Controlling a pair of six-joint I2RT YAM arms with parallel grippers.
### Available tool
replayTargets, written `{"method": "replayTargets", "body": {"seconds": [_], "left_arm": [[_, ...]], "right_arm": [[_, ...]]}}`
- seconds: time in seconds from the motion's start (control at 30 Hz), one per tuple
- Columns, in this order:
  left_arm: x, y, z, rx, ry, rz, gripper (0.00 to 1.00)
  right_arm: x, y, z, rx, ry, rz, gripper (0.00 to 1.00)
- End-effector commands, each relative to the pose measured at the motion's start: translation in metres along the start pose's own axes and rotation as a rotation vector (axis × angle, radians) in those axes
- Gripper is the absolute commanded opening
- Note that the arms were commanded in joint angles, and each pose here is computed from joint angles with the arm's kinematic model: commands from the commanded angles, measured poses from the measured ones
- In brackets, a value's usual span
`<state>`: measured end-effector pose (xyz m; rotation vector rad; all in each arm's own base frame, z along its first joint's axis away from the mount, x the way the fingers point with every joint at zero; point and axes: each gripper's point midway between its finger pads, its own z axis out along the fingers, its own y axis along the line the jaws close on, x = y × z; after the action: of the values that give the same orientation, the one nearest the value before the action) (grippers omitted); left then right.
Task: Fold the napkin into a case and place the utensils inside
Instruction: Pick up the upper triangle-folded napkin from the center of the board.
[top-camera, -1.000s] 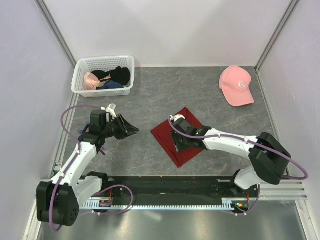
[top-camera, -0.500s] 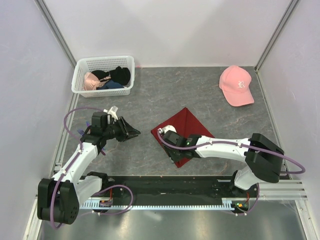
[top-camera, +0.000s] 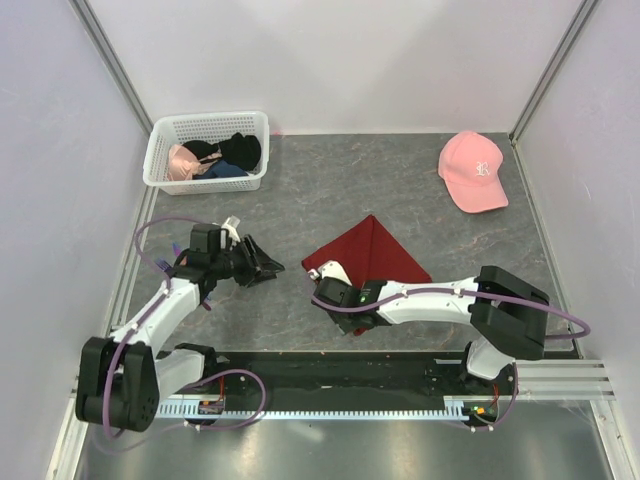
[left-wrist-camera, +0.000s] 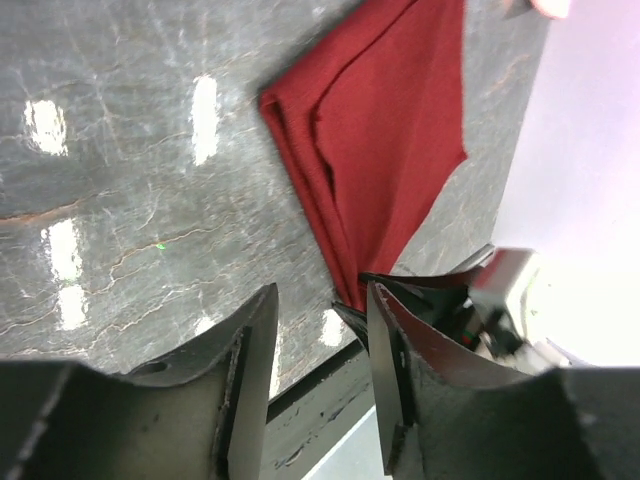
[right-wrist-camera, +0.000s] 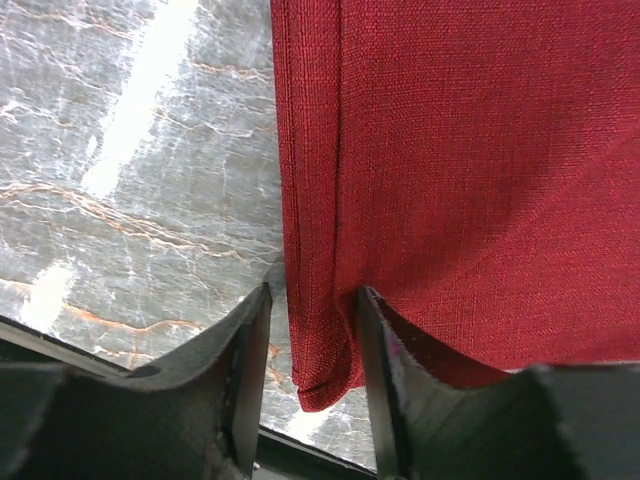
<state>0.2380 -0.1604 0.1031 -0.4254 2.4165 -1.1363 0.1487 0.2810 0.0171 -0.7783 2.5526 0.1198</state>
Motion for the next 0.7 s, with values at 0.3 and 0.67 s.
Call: {"method": "replayTargets", "body": {"seconds": [0.3, 0.67], "left_arm": [[-0.002, -0.02, 0.065, -0.137, 0.027, 0.04, 0.57], [0.002, -0.001, 0.099, -0.255, 0.054, 0.048, 0.62]], "right_arm": [[0.005, -0.006, 0.007, 0.139, -0.038, -0.008, 0.1], [-0.018, 0.001, -0.014, 0.092, -0.116, 0.061, 0.0]]}}
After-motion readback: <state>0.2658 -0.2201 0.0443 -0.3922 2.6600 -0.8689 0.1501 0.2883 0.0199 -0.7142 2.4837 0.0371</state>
